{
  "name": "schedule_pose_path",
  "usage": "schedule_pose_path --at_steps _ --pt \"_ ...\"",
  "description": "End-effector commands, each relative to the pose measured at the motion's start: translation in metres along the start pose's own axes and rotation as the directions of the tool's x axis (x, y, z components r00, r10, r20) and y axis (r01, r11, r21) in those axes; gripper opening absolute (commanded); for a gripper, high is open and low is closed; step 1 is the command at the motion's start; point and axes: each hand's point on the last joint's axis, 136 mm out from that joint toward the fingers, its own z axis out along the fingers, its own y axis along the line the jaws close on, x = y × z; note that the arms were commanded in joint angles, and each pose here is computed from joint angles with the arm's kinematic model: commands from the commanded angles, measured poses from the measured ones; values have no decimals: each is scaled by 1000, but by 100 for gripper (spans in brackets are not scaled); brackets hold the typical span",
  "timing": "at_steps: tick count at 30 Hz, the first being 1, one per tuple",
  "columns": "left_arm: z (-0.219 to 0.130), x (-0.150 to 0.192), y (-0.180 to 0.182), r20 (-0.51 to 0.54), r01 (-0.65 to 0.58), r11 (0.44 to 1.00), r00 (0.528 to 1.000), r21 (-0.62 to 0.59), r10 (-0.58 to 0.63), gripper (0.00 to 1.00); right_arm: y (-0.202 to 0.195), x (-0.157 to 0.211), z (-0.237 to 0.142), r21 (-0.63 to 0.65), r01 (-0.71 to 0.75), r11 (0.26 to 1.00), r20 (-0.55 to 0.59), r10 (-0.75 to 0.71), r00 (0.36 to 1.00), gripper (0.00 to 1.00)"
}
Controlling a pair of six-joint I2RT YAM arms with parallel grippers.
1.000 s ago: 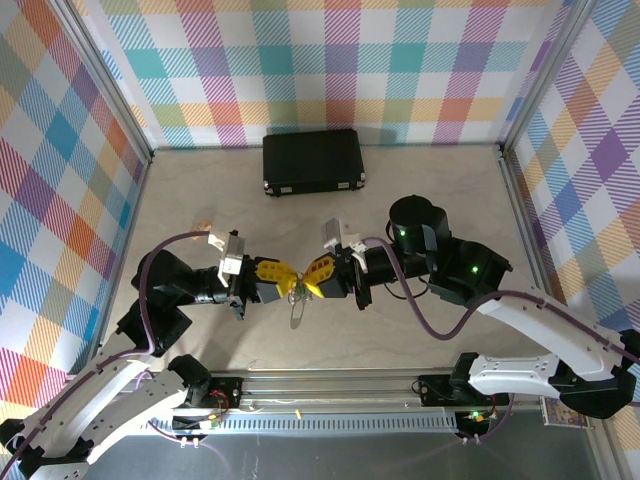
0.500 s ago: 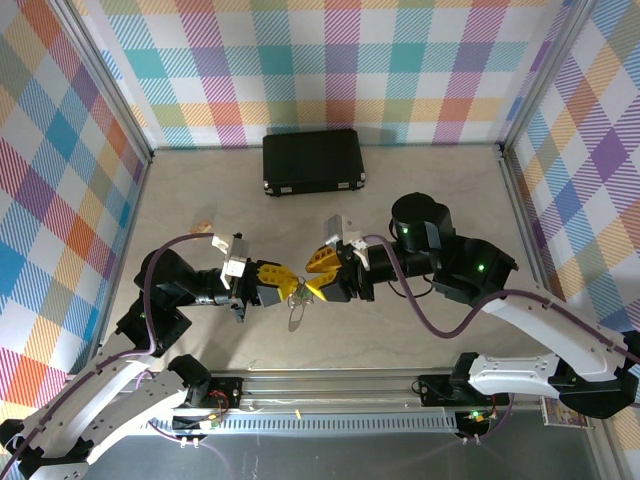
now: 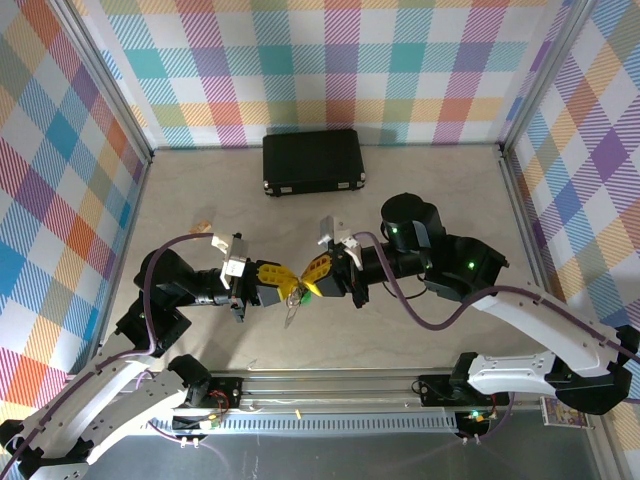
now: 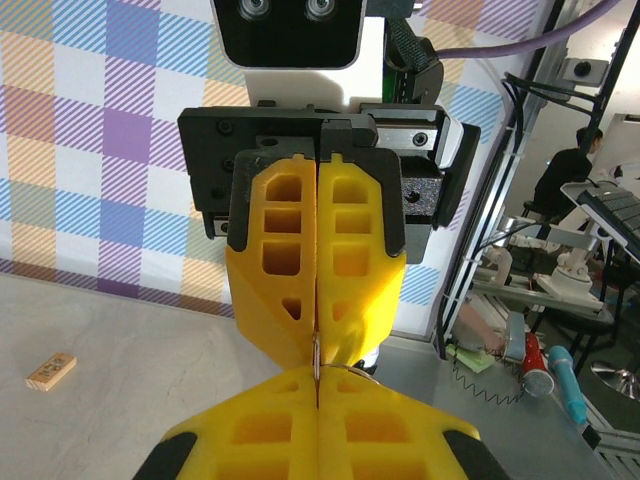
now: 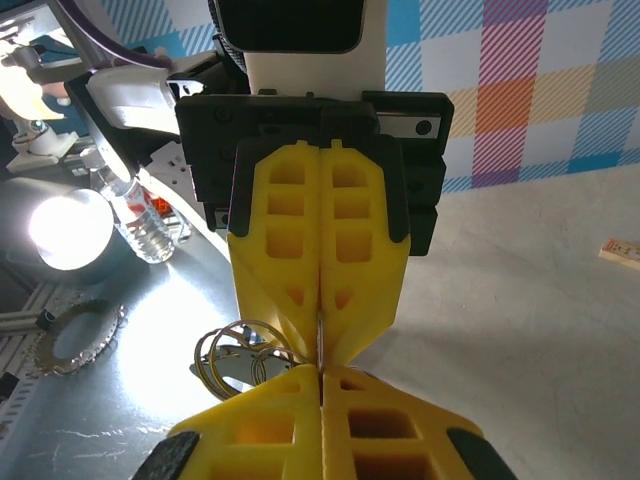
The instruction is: Put the keys on the keyring
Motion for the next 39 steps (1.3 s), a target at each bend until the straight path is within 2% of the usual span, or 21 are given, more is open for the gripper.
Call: schedule_pose_path --at_steps 1,6,9,11,13,18,20,26,39 --pt "-4 -18 -15 41 -71 997 997 35 70 0 1 -4 1 -6 7 1000 1 -7 1000 1" --pt "-4 -17 -11 21 -76 997 997 7 76 0 -5 1 1 26 9 1000 -32 -8 999 0" --pt "-5 -10 -5 -26 -79 996 997 -36 78 2 -6 4 -3 42 50 998 -65 -47 997 0" --pt "-8 -2 1 -78 -88 993 994 -77 82 12 -7 7 -6 53 67 996 -100 -61 993 0" --pt "-9 1 5 -128 -118 988 986 -101 105 16 -8 12 -8 59 82 995 -137 -73 988 0" --pt "-8 20 15 -323 -149 984 940 -93 112 17 -10 18 -8 58 123 991 -232 -106 967 0" --pt "-6 21 14 -362 -152 986 925 -71 117 18 -10 16 -9 61 138 989 -240 -120 963 0" --pt "-6 19 16 -359 -162 984 925 -73 126 20 -15 18 -8 58 162 985 -283 -140 949 0" --pt "3 21 22 -358 -134 989 928 -59 104 21 -14 19 -2 27 182 983 -303 -166 938 0"
